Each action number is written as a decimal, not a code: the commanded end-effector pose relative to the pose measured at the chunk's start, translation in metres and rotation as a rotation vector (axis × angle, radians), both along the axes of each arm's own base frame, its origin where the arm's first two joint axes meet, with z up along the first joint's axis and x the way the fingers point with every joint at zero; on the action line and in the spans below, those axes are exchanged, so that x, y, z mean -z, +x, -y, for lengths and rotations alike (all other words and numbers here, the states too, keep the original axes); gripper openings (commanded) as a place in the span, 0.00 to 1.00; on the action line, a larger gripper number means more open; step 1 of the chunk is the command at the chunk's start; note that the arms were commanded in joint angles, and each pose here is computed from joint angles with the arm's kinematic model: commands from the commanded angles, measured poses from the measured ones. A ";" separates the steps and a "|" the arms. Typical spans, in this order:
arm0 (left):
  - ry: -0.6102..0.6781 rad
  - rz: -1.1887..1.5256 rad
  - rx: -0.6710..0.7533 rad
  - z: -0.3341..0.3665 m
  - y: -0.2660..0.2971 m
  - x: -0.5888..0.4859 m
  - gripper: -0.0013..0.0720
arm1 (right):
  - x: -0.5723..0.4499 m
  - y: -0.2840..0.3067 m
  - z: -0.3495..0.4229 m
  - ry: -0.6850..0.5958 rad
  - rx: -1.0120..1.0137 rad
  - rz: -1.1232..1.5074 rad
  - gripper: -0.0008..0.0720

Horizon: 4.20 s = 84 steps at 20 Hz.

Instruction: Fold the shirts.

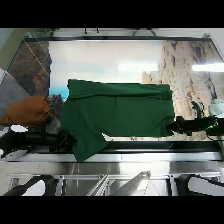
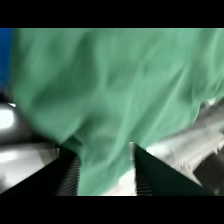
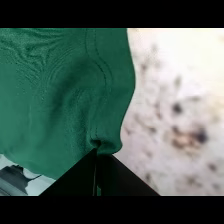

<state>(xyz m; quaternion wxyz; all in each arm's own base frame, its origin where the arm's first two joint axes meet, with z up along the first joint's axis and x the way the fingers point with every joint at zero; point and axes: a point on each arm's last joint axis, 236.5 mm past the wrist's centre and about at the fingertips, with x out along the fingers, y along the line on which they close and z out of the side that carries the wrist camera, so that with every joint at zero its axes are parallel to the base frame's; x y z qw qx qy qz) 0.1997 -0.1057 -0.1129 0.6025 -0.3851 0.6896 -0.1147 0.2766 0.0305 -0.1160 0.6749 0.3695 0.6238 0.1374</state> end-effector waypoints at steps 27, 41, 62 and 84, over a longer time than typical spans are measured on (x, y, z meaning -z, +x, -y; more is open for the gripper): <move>-0.068 0.157 0.038 -0.052 0.053 -0.086 0.05 | -0.068 -0.010 0.064 0.062 0.187 -0.086 0.04; -0.116 0.421 0.169 0.004 0.235 -0.126 0.05 | -0.089 0.139 0.074 -0.071 0.408 0.411 0.04; -0.151 0.424 0.148 -0.029 0.339 -0.119 0.42 | -0.058 0.149 0.108 -0.320 0.125 0.401 0.94; -0.133 0.385 0.500 0.269 0.253 -0.015 0.02 | -0.051 0.171 0.025 0.025 -0.054 0.219 0.04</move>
